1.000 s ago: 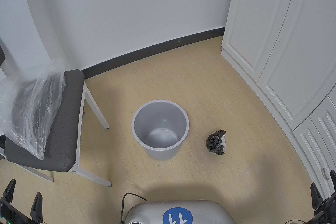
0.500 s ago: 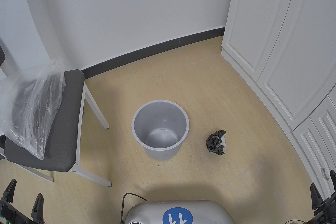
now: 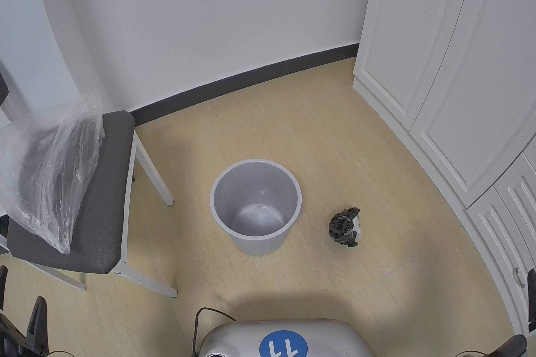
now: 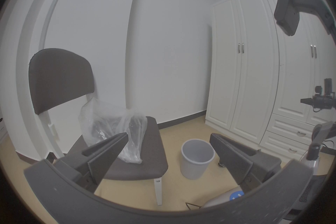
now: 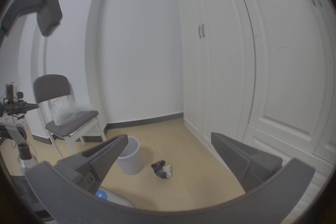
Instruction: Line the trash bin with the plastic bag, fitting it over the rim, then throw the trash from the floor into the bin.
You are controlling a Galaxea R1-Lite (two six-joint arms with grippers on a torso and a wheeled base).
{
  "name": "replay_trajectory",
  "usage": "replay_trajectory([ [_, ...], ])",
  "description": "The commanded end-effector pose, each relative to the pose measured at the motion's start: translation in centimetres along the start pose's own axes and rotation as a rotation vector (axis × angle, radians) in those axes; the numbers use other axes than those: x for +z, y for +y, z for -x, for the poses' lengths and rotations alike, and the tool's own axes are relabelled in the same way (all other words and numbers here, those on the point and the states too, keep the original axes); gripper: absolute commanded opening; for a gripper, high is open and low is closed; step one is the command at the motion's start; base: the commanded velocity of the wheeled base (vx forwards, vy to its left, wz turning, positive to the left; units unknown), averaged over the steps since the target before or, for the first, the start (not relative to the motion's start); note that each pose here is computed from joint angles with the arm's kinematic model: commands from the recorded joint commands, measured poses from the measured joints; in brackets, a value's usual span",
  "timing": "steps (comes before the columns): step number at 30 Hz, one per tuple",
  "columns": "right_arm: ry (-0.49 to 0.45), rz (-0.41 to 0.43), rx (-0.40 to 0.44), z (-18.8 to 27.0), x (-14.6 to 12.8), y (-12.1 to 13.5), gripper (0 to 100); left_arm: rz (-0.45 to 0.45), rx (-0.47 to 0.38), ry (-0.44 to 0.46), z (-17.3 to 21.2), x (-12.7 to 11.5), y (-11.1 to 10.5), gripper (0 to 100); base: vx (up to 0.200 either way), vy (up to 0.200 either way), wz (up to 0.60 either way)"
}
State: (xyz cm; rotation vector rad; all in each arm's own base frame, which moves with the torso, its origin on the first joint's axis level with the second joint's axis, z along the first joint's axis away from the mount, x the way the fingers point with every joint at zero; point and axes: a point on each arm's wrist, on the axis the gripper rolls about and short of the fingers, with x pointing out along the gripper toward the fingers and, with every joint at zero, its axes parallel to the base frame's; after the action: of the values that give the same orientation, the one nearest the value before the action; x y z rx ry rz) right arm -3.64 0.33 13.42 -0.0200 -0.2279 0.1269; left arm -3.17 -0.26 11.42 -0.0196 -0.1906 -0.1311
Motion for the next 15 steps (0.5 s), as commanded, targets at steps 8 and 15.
replay_trajectory([
  [8, 0.145, -0.012, -0.024, -5.2, 3.6, -0.7, 100, -0.028, -0.024, 0.109, -3.0, 4.2, 0.2, 100, 0.0, 0.0, 0.0],
  [15, 0.133, -0.058, -0.066, -9.9, 6.3, -1.6, 100, -0.168, -0.018, 0.223, -6.5, 6.1, 0.6, 100, 0.0, 0.0, 0.0],
])
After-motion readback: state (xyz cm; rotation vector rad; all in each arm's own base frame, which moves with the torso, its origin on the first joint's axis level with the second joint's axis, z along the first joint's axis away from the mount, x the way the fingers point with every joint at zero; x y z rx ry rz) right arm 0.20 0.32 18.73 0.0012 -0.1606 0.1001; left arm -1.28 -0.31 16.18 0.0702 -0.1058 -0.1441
